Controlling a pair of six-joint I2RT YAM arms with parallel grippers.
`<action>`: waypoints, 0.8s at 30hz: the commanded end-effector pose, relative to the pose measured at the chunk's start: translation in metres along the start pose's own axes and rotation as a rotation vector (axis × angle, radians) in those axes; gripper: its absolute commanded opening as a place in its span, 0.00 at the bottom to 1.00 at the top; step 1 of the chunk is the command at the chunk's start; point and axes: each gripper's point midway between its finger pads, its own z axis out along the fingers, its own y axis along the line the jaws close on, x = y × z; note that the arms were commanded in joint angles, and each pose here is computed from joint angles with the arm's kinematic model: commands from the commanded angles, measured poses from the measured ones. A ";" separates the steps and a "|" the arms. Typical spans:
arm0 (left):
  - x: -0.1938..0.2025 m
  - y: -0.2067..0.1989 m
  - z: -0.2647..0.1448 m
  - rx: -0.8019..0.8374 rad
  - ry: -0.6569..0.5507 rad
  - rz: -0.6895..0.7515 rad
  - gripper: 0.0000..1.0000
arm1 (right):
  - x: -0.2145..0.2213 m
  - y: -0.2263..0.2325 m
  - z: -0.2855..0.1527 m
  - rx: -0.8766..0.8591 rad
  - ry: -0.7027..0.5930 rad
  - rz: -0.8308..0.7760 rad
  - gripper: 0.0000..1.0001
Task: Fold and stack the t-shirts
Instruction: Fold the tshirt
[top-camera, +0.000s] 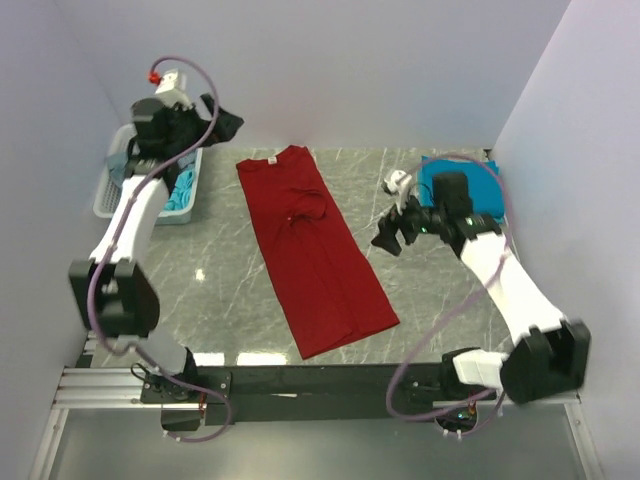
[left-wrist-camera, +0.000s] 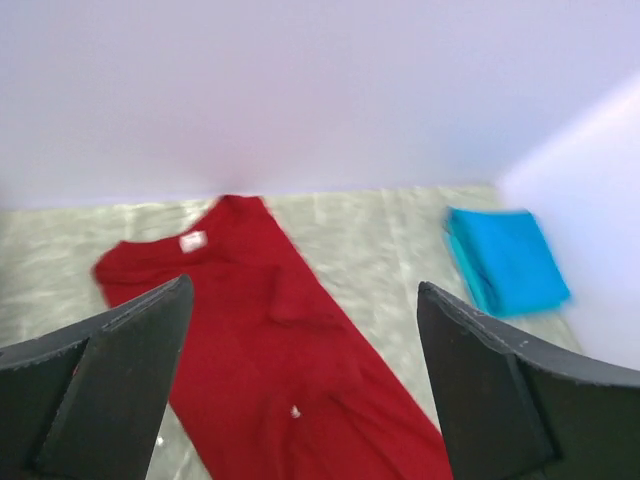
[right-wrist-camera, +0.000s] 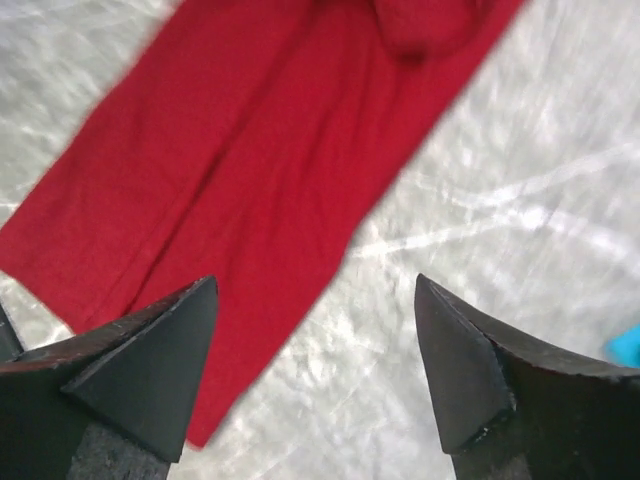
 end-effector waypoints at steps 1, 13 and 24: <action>0.044 -0.022 -0.031 0.229 0.107 -0.012 0.99 | -0.027 0.016 -0.010 -0.025 -0.221 -0.242 0.87; 0.284 -0.210 -0.213 0.484 0.434 0.325 0.82 | 0.074 0.086 -0.043 -0.420 -0.138 -0.585 0.87; 0.453 -0.192 -0.287 0.251 0.859 0.464 0.71 | 0.113 0.076 -0.037 -0.484 -0.076 -0.512 0.83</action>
